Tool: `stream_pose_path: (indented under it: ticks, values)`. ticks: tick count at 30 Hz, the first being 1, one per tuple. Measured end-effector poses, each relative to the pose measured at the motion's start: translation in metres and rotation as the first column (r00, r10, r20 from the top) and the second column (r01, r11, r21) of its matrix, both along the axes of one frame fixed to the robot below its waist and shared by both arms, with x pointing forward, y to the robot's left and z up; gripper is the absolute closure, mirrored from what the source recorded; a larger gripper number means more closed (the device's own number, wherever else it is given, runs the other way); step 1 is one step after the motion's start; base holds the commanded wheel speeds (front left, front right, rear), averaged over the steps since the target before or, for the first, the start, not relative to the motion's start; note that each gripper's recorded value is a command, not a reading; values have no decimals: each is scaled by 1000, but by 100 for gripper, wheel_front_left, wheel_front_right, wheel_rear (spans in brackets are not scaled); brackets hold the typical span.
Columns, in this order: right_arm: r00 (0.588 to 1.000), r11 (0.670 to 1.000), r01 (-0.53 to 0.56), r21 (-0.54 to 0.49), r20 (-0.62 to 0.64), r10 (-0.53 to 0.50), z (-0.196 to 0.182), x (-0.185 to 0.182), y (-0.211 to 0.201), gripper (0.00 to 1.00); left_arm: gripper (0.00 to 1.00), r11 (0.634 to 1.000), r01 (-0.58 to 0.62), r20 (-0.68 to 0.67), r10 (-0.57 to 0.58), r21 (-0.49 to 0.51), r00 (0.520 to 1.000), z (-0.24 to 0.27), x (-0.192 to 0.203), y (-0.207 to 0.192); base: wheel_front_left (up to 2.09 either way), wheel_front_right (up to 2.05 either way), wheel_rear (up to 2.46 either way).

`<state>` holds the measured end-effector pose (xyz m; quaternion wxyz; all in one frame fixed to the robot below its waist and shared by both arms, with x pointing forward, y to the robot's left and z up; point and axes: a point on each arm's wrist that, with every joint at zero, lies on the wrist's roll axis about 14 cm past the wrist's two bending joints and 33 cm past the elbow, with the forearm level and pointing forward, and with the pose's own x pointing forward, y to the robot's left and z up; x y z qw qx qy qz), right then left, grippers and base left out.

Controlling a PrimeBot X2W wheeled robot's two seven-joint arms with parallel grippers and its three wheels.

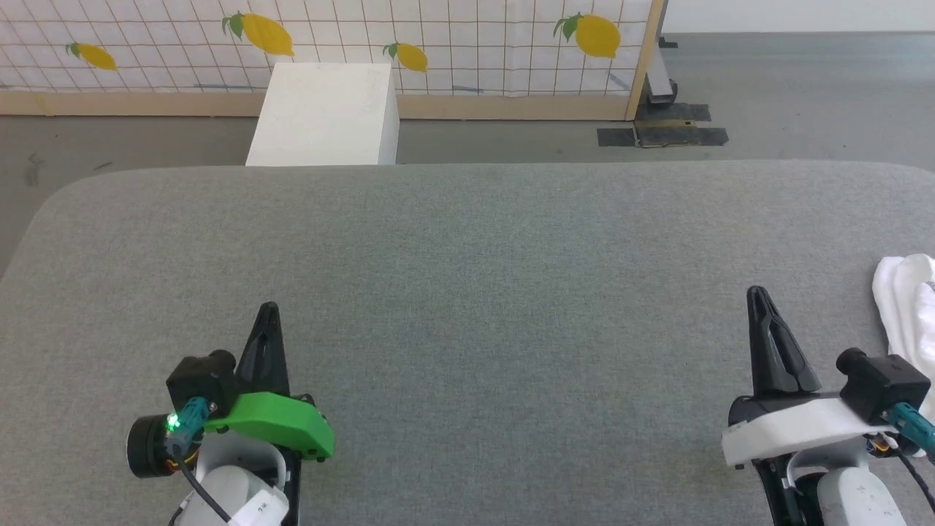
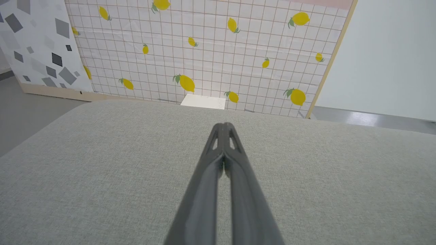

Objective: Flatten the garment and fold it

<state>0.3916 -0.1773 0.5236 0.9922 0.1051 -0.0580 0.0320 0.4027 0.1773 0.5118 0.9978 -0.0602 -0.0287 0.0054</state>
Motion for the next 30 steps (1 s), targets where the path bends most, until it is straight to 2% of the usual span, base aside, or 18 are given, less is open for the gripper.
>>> stream_pose_path:
  ticks: [30]
  values:
    - [999,997,-27,-74,-24,25,3,-4,6,100,100,999,9,-13,-9,37,1000,5,-8,-2,0,0,0]
